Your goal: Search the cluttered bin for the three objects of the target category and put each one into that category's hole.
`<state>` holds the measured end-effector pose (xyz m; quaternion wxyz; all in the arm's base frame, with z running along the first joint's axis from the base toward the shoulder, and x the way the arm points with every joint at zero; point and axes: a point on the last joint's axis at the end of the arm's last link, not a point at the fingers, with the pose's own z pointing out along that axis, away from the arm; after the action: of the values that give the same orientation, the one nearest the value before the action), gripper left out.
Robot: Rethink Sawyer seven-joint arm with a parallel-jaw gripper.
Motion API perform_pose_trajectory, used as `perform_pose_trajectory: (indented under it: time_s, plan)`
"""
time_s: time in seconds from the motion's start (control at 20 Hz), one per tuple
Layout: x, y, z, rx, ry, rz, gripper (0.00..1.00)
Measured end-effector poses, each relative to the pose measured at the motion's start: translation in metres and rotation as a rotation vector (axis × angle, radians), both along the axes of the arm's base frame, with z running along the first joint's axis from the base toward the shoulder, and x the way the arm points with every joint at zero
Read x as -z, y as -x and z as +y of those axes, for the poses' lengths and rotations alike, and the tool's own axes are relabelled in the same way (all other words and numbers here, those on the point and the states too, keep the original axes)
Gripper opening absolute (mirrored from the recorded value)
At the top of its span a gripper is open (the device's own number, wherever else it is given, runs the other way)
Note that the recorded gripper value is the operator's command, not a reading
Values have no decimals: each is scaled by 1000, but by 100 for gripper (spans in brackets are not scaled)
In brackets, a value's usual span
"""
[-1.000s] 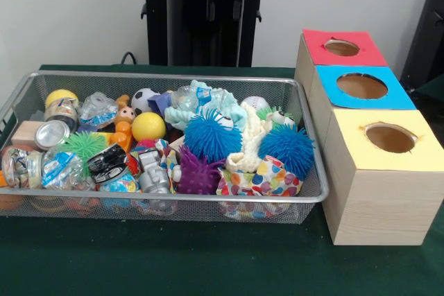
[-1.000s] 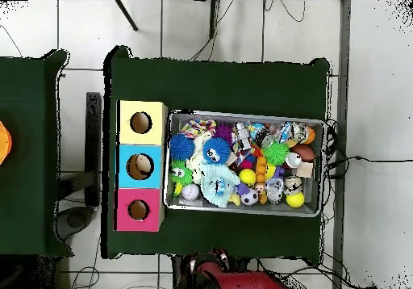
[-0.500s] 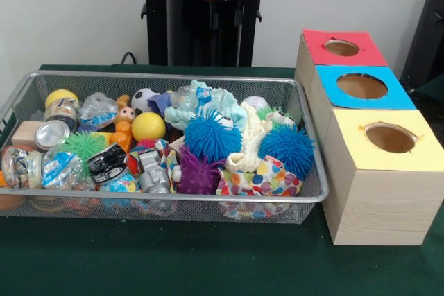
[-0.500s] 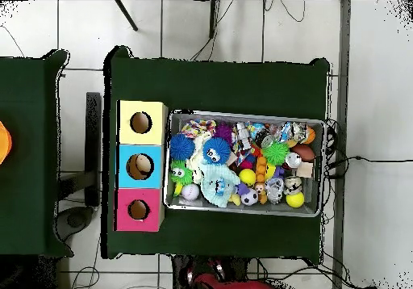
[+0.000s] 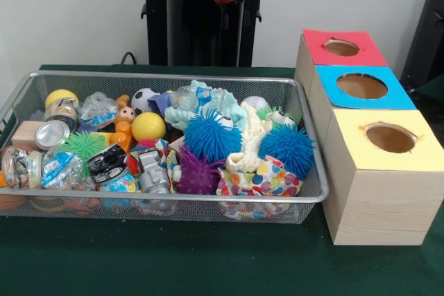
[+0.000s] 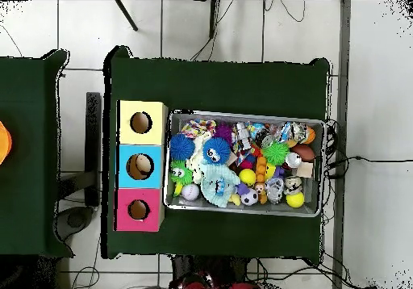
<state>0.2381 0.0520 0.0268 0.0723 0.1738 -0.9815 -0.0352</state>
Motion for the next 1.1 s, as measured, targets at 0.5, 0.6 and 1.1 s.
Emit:
perform_pose_trajectory:
  time_s: [0.5, 0.6, 1.1]
  plan:
    - [34, 11, 2, 11, -28, -27, 100]
    - [42, 10, -3, 33, -33, -29, 100]
    - [70, 5, -29, 94, -44, -27, 100]
